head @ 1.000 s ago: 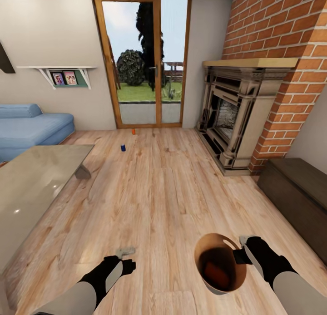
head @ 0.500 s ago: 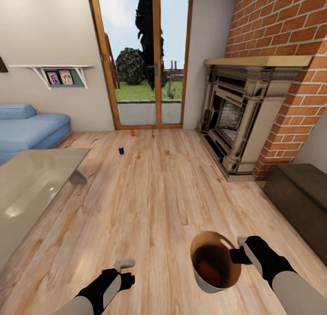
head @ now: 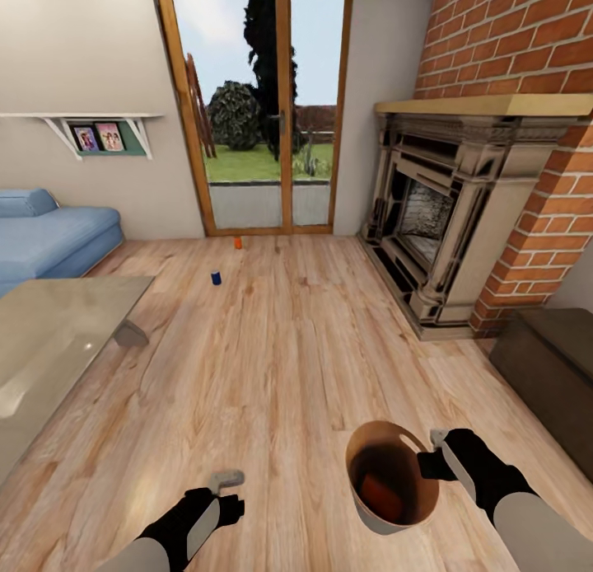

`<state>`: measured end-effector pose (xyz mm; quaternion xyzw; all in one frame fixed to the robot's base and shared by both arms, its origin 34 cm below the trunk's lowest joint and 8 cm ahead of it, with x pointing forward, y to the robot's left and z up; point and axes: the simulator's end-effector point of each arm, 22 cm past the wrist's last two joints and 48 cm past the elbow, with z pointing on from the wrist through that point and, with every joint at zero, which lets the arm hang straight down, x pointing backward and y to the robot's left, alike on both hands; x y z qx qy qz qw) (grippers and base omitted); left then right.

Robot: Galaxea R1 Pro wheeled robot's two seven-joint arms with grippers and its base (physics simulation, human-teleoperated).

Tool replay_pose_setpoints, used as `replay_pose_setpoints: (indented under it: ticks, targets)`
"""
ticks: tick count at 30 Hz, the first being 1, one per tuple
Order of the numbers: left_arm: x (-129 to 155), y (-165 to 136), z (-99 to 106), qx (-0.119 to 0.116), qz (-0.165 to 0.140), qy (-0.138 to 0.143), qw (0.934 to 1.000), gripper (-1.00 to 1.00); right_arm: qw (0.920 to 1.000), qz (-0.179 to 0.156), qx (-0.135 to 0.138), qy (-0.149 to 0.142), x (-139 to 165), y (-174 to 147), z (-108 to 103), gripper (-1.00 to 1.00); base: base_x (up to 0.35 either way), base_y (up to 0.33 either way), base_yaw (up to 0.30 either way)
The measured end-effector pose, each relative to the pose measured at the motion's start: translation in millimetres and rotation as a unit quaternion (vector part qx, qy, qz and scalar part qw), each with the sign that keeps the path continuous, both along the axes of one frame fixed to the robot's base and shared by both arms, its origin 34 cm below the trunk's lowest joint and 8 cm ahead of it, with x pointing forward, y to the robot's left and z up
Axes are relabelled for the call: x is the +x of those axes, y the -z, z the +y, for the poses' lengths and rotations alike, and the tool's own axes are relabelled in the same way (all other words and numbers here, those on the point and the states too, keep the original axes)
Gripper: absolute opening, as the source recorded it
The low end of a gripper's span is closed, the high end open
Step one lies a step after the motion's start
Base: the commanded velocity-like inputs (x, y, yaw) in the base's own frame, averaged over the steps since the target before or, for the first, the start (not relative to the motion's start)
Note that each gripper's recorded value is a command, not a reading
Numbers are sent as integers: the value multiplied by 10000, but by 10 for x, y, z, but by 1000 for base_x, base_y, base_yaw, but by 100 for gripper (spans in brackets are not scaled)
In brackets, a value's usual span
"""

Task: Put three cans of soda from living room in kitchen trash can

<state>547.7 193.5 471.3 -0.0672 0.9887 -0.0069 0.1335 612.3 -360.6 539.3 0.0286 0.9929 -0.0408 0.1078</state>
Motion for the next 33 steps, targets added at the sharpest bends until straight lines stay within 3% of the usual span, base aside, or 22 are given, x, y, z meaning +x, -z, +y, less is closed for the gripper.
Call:
replay_pose_setpoints:
  ticks: [33]
  targets:
    - [6, 6, -3, -6, -3, -5, 10000, 100, 10000, 14, -17, -13, -2, 13, -2, -100, 349, 0, 0]
